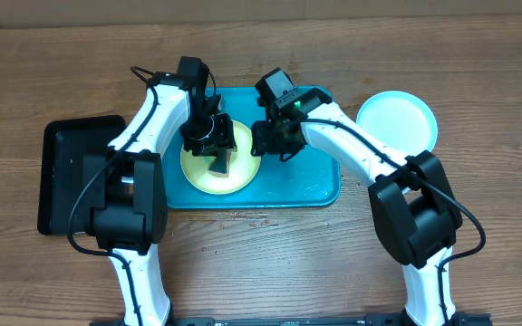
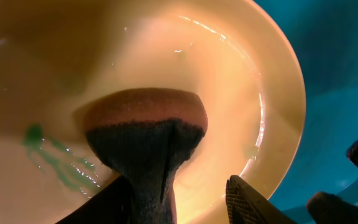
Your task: Clean dirty plates on tray and stack at the side
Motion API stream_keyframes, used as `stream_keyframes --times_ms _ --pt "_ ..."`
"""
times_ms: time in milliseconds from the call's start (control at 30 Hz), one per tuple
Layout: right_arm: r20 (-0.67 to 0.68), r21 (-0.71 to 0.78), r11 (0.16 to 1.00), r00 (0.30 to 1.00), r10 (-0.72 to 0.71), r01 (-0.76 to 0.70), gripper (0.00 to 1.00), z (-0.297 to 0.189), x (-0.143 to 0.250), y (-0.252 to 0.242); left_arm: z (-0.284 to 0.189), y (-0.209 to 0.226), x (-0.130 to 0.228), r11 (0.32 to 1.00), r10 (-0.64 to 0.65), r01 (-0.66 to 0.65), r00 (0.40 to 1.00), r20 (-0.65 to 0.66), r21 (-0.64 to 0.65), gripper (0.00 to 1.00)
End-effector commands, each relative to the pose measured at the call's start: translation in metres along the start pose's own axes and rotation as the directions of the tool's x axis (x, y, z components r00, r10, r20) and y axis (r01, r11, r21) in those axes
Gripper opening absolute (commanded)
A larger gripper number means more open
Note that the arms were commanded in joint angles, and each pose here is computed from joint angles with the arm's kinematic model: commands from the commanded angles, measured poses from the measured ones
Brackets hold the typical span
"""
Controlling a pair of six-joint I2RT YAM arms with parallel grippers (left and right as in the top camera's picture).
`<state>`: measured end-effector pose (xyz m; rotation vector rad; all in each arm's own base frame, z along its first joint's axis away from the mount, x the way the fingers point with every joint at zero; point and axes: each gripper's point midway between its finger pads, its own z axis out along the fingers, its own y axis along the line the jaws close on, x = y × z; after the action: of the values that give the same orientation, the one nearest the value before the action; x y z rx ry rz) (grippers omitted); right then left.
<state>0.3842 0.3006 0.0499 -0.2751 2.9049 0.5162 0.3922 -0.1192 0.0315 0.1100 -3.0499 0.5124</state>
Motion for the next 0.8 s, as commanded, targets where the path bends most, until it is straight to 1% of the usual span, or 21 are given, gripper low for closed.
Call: stream_keyframes --times_ms 0,133,267,300,400,433,467,567,633,700,767 --pt "0.02 -0.019 1.0 1.0 -0.024 0.024 0.52 0.005 -0.006 0.012 -0.011 -0.004 -0.005 1.0 0.03 -0.03 0.999 0.032 -0.003 0.5" --pt "-0.031 0.017 1.0 0.999 -0.012 0.012 0.5 0.033 0.004 -0.001 -0.01 -0.003 -0.003 1.0 0.028 -0.028 0.999 0.026 -0.005 0.48" --pt "-0.041 0.055 0.999 0.999 0.006 -0.004 0.33 0.037 0.005 -0.014 -0.01 -0.002 -0.003 1.0 0.028 -0.027 0.999 0.024 -0.011 0.5" --pt "-0.041 0.055 0.998 0.999 0.011 -0.009 0.28 0.037 0.004 -0.015 -0.011 0.001 -0.003 0.999 0.027 -0.027 0.999 0.028 -0.027 0.5" --pt "-0.039 0.056 0.998 0.999 0.018 -0.016 0.19 0.036 0.003 -0.017 -0.011 0.013 -0.006 0.995 0.028 -0.023 0.999 0.044 -0.1 0.5" --pt "-0.039 0.055 0.998 0.999 0.018 -0.016 0.15 0.036 0.003 -0.017 -0.012 0.016 -0.007 0.993 0.028 -0.022 0.999 0.047 -0.116 0.5" --pt "-0.039 0.055 0.998 0.999 0.018 -0.016 0.13 0.036 0.003 -0.017 -0.012 0.018 -0.007 0.992 0.027 -0.021 0.998 0.049 -0.126 0.5" --pt "-0.039 0.055 0.998 0.999 0.018 -0.016 0.13 0.036 0.003 -0.017 -0.012 0.019 -0.007 0.991 0.027 -0.021 0.998 0.049 -0.129 0.51" --pt "-0.036 0.054 0.998 0.999 0.017 -0.015 0.13 0.036 0.003 -0.016 -0.011 0.017 -0.006 0.992 0.028 -0.023 0.999 0.046 -0.123 0.49" --pt "-0.036 0.054 0.998 0.999 0.017 -0.015 0.13 0.036 0.002 -0.016 -0.008 0.012 -0.004 0.994 0.034 -0.029 0.999 0.038 -0.108 0.45" --pt "-0.036 0.054 0.998 0.999 0.017 -0.015 0.13 0.036 0.002 -0.016 -0.002 0.007 0.002 0.995 0.043 -0.041 0.999 0.021 -0.096 0.45"
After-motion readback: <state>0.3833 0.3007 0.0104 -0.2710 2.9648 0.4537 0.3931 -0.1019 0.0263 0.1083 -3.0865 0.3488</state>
